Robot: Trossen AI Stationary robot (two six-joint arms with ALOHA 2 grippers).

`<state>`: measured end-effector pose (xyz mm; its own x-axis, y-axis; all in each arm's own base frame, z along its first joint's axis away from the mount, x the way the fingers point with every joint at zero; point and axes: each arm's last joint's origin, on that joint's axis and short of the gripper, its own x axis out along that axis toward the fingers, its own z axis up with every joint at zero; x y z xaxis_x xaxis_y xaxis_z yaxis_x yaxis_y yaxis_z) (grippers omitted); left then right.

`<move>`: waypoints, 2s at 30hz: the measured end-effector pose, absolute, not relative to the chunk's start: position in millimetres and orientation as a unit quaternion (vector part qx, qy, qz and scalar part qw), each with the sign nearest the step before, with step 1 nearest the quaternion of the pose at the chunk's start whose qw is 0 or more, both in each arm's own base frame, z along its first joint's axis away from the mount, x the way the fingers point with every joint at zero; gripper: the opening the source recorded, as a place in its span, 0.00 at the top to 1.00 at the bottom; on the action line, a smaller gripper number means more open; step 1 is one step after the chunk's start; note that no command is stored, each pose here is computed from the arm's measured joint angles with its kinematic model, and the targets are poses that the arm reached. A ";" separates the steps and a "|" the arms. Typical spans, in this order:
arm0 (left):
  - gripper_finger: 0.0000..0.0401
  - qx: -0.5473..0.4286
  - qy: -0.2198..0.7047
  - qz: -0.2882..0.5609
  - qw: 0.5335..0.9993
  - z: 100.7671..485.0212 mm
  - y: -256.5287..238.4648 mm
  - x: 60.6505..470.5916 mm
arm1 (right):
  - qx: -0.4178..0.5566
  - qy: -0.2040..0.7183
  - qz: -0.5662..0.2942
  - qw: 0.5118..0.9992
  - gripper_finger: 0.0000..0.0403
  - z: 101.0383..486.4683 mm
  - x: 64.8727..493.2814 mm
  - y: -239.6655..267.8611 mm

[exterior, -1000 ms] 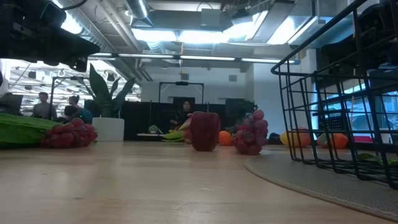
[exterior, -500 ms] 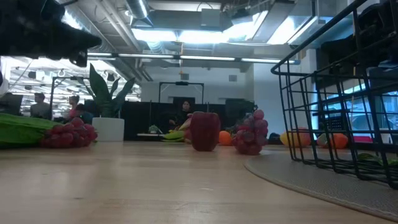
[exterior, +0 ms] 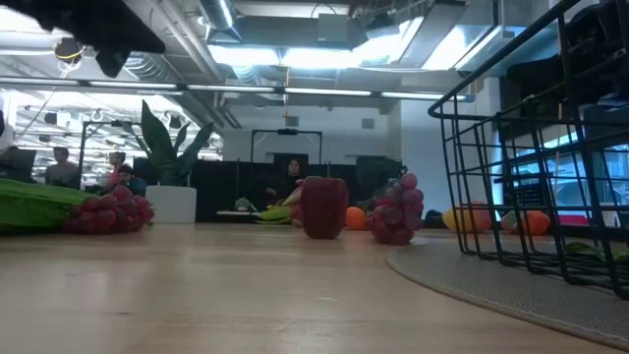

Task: Build produce basket
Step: Put the red dragon fruit into the black wire basket

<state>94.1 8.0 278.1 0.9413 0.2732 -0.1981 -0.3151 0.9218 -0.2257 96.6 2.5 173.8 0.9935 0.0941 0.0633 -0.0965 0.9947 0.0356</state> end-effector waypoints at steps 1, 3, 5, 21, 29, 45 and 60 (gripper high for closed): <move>1.00 -0.134 0.103 0.156 0.973 282.4 8.1 97.9 | 0.019 -0.030 0.048 0.998 1.00 175.9 96.0 2.5; 1.00 -0.143 0.146 0.166 0.965 289.3 8.2 106.8 | 0.011 -0.026 0.048 0.998 1.00 182.3 94.0 2.5; 1.00 -0.158 0.182 0.175 0.955 297.1 8.2 117.3 | 0.000 -0.018 0.047 0.999 1.00 191.0 91.3 2.5; 1.00 -0.295 0.301 0.193 0.886 304.4 4.8 148.1 | 0.072 0.144 -0.069 0.985 1.00 274.6 107.3 -3.6; 1.00 -0.301 0.285 0.181 0.892 307.4 4.0 150.8 | 0.084 0.228 -0.079 0.967 1.00 289.6 132.3 -3.7; 0.84 -0.360 0.280 0.223 0.861 303.2 6.5 155.1 | 0.085 0.259 -0.074 0.959 1.00 290.1 147.1 -3.2; 0.76 -0.104 0.267 0.326 0.901 300.3 21.0 176.8 | 0.088 0.259 -0.069 0.959 1.00 290.2 147.2 -2.9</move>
